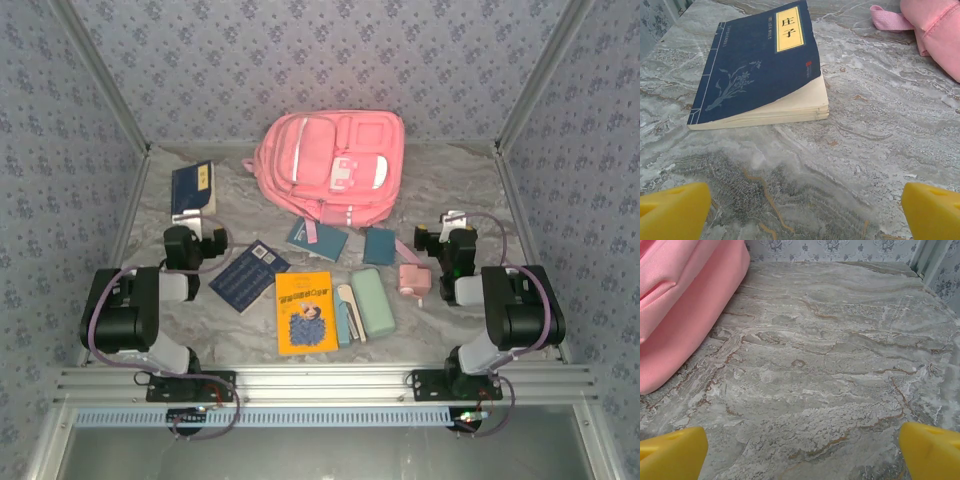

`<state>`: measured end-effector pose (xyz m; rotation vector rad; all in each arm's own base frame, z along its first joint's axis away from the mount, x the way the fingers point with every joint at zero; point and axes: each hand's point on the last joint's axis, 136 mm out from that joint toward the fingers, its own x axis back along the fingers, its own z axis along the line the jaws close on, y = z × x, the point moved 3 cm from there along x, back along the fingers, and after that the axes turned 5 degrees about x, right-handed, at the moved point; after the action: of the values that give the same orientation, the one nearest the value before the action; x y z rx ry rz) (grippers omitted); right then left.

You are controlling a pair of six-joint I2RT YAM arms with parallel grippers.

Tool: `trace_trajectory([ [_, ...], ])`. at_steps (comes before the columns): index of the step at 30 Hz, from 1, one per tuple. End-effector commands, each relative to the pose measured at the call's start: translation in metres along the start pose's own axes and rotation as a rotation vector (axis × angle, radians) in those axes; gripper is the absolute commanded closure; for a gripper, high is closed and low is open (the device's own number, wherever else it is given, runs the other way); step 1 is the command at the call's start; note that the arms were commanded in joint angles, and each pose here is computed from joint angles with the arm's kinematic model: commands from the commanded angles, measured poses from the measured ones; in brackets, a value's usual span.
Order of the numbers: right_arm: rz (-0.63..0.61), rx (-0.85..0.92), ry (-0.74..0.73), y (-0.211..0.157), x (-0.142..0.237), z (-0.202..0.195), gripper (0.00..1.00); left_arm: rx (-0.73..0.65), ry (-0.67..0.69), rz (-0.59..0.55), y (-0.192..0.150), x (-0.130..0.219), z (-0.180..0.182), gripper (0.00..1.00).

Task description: Pack the student bag

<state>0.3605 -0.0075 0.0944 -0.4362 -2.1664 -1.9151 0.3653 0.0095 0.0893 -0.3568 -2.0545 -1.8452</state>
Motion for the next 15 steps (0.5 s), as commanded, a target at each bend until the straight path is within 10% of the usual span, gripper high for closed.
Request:
trace_trajectory([
  [1,-0.018,0.015,-0.018,0.0027,0.0022,-0.0021,0.00,-0.013,-0.003,-0.038,0.0135,-0.0006,-0.0022,0.02],
  [15,-0.020,0.015,-0.020,0.0038,0.0018,-0.0023,0.00,-0.001,-0.015,-0.034,0.0139,-0.0008,-0.0003,0.02],
])
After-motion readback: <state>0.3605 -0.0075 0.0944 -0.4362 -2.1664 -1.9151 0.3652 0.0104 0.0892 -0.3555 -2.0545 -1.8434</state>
